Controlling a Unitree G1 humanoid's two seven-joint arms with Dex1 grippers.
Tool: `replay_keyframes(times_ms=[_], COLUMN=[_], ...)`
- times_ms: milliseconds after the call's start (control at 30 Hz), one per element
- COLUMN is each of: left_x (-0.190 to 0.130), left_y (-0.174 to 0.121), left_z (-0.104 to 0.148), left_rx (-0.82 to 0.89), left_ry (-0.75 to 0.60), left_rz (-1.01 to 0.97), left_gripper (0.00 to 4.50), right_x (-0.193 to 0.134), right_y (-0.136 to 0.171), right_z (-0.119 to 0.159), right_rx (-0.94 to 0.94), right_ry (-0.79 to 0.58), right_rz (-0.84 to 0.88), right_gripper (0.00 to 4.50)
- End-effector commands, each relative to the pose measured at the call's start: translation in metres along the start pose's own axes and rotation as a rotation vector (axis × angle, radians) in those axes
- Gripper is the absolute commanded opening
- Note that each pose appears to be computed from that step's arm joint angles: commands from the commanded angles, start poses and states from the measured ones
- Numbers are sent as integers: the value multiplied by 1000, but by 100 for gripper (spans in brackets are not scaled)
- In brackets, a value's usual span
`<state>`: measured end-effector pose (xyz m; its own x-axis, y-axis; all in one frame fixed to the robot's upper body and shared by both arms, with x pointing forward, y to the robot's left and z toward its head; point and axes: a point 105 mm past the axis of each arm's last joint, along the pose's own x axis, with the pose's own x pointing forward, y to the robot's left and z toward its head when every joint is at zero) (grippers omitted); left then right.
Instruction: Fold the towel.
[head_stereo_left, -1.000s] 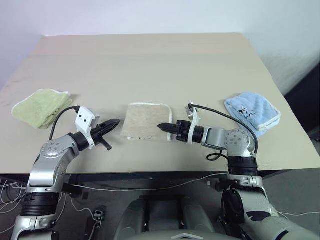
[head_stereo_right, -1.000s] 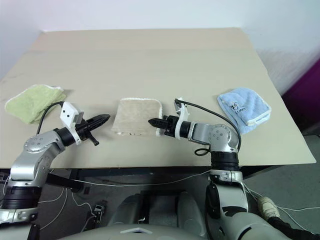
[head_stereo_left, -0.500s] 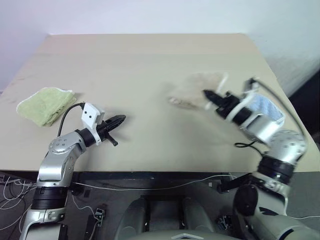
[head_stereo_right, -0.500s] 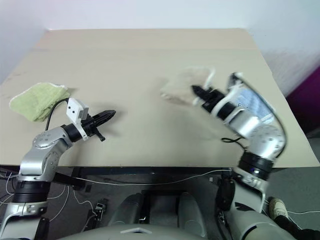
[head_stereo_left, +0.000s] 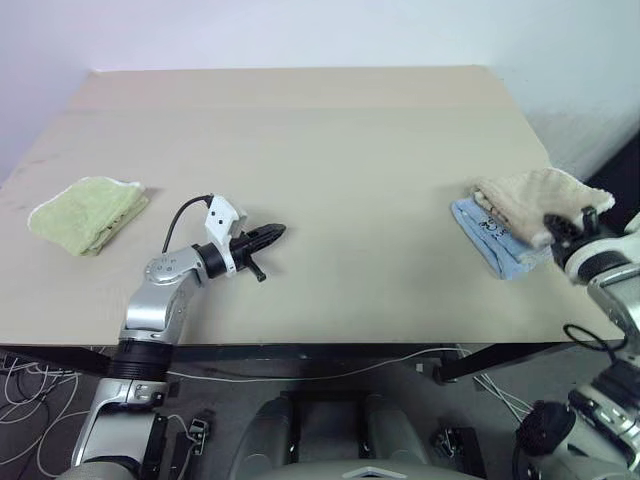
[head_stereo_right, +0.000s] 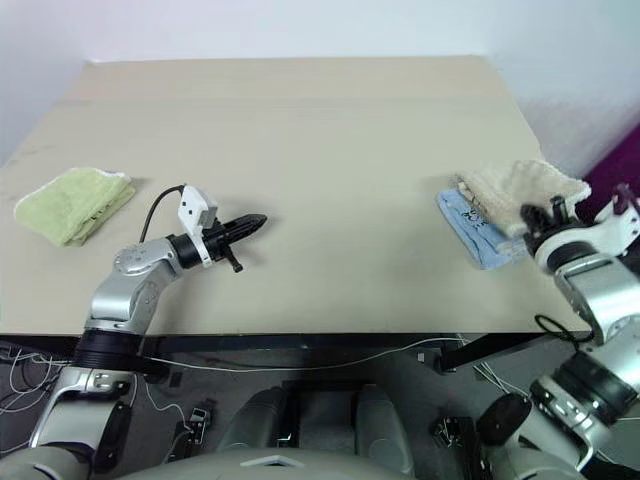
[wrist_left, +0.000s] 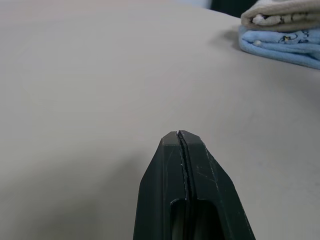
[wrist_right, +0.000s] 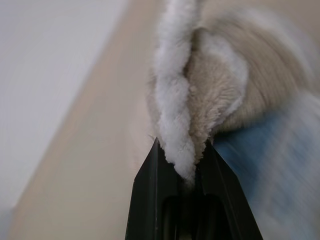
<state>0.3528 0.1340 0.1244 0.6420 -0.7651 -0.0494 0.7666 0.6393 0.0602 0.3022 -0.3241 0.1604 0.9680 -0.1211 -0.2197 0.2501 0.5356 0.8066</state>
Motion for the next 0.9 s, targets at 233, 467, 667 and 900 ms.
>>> replay_keyframes(times_ms=[233,467,667,900], left_x=[2,-3,-2,-4], left_y=[-6,-8,-7,1], left_z=[7,3,1,0], left_rx=[34,17,9,9], left_ry=[-27,-21,-17,-13], left_rz=[-30,-29,-34,8], left_gripper=[0,0,0,0], right_x=[-12,-16,-25,-37], right_y=[11,16,6,5], right_z=[11,13,27,64], right_rx=[28,35,-53,-184], right_ry=[-55,-73,-172,-359], right_rz=[16,41,-33,-84], right_gripper=[59,283,449,449])
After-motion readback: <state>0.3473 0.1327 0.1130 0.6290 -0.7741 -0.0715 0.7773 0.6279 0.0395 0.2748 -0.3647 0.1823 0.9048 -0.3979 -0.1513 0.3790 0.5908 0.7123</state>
